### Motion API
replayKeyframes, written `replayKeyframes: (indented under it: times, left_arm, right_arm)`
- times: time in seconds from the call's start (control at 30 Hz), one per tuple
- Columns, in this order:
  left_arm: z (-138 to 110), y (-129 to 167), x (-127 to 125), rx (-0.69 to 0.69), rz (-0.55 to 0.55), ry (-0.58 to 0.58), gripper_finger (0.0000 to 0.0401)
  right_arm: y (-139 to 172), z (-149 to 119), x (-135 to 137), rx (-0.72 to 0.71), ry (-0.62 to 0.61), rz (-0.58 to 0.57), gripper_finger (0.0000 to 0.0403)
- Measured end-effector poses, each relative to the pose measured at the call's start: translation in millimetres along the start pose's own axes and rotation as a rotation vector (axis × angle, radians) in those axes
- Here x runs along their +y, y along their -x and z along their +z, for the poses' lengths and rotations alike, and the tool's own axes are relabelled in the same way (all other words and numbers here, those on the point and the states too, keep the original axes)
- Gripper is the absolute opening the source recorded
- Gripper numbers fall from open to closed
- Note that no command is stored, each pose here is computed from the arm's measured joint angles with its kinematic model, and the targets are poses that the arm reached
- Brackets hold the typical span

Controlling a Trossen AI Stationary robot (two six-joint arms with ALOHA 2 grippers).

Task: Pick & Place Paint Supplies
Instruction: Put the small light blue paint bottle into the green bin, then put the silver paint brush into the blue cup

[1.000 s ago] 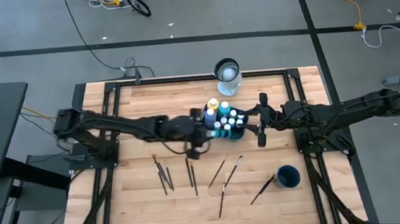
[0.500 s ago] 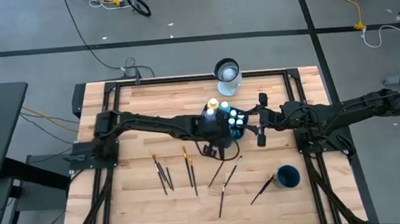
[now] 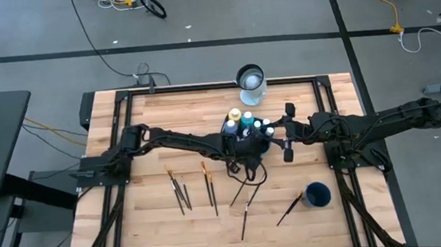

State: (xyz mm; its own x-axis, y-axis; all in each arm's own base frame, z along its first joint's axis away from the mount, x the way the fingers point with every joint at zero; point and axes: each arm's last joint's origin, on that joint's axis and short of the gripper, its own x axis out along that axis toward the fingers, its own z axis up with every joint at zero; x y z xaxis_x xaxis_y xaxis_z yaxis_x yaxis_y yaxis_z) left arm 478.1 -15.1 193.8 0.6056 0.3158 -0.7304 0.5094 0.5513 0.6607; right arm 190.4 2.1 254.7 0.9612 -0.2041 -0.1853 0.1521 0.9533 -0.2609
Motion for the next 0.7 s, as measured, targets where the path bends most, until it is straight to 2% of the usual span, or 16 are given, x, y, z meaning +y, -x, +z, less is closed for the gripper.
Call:
replayKeyframes:
  times: [0.13, 0.3, 0.5, 0.7]
  left_arm:
    - [1.8, -0.4, 4.6, -0.028, 0.036, -0.021, 0.0158]
    - [4.9, 0.0, 12.4, -0.053, 0.117, 0.010, 0.0180]
    - [2.9, -1.0, 17.3, -0.058, 0.145, 0.033, 0.0193]
    - [8.6, 3.1, 15.4, -0.038, 0.181, 0.178, 0.0189]
  right_arm:
    - [0.0, -0.6, 0.1, 0.006, 0.004, 0.001, 0.0185]
    - [0.0, -0.6, 0.1, 0.006, 0.004, 0.002, 0.0185]
    - [0.0, -0.5, 0.0, 0.005, 0.003, -0.001, 0.0185]
    - [0.0, -0.3, -0.1, 0.004, 0.004, -0.001, 0.0185]
